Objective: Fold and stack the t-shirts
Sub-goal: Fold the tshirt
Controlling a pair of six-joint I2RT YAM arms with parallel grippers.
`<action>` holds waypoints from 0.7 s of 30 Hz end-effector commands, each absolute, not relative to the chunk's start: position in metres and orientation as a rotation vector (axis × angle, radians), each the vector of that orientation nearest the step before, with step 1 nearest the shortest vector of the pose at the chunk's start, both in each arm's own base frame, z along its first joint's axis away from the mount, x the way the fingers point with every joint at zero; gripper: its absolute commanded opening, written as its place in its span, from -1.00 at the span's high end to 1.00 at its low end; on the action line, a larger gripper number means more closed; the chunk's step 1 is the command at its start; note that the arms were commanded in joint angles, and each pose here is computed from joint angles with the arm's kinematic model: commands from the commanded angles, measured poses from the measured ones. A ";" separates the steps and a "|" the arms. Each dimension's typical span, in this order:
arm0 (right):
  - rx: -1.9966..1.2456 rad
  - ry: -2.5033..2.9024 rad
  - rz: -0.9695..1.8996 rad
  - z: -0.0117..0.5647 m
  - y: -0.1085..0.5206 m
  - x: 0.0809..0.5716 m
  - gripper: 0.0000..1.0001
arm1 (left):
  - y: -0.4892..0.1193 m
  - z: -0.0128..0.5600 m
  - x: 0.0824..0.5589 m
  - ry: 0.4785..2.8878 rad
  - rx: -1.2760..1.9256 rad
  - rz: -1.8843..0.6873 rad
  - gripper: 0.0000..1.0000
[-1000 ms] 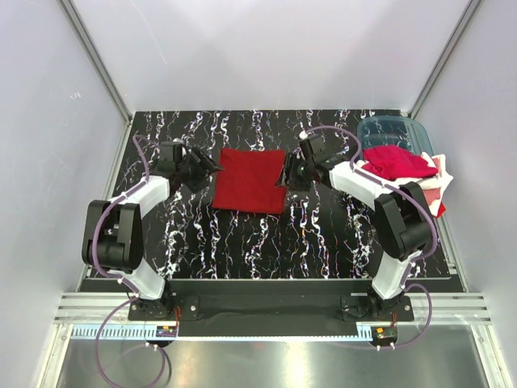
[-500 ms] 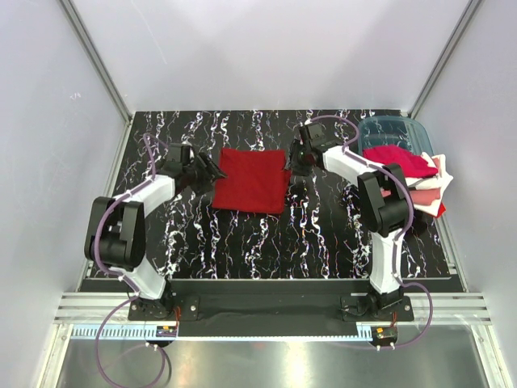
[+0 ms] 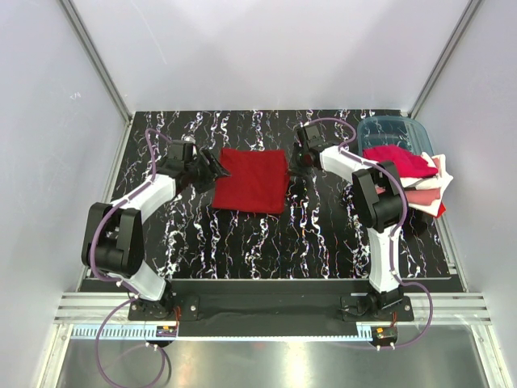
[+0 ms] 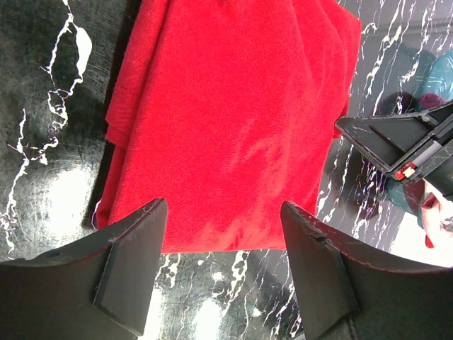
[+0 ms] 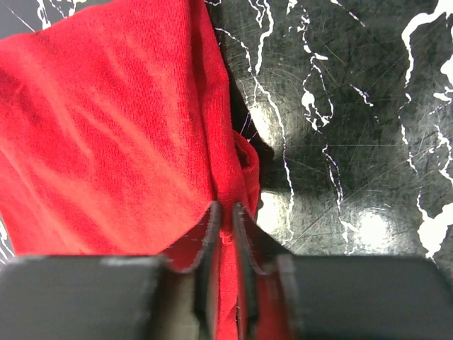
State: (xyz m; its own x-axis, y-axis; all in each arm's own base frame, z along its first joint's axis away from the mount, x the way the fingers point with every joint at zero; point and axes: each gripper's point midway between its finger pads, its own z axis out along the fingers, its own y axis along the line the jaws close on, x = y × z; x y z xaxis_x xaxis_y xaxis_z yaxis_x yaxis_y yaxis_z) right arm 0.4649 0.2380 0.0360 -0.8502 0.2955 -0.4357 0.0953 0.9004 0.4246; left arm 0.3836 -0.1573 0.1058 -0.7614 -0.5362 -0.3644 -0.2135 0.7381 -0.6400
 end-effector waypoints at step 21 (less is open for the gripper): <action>0.227 2.612 0.744 0.003 0.267 0.488 0.97 | -0.153 0.104 0.402 2.385 -0.566 -0.776 -0.41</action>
State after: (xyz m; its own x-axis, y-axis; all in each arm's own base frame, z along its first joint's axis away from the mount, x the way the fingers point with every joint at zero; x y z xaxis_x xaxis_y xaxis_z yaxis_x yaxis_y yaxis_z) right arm 0.4879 0.2623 0.0220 -0.8763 0.3128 -0.3665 0.0642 0.8296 0.5546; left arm 0.3869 -0.1559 0.0919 -0.7759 -0.5319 -0.3392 -0.2392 0.7457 -0.6219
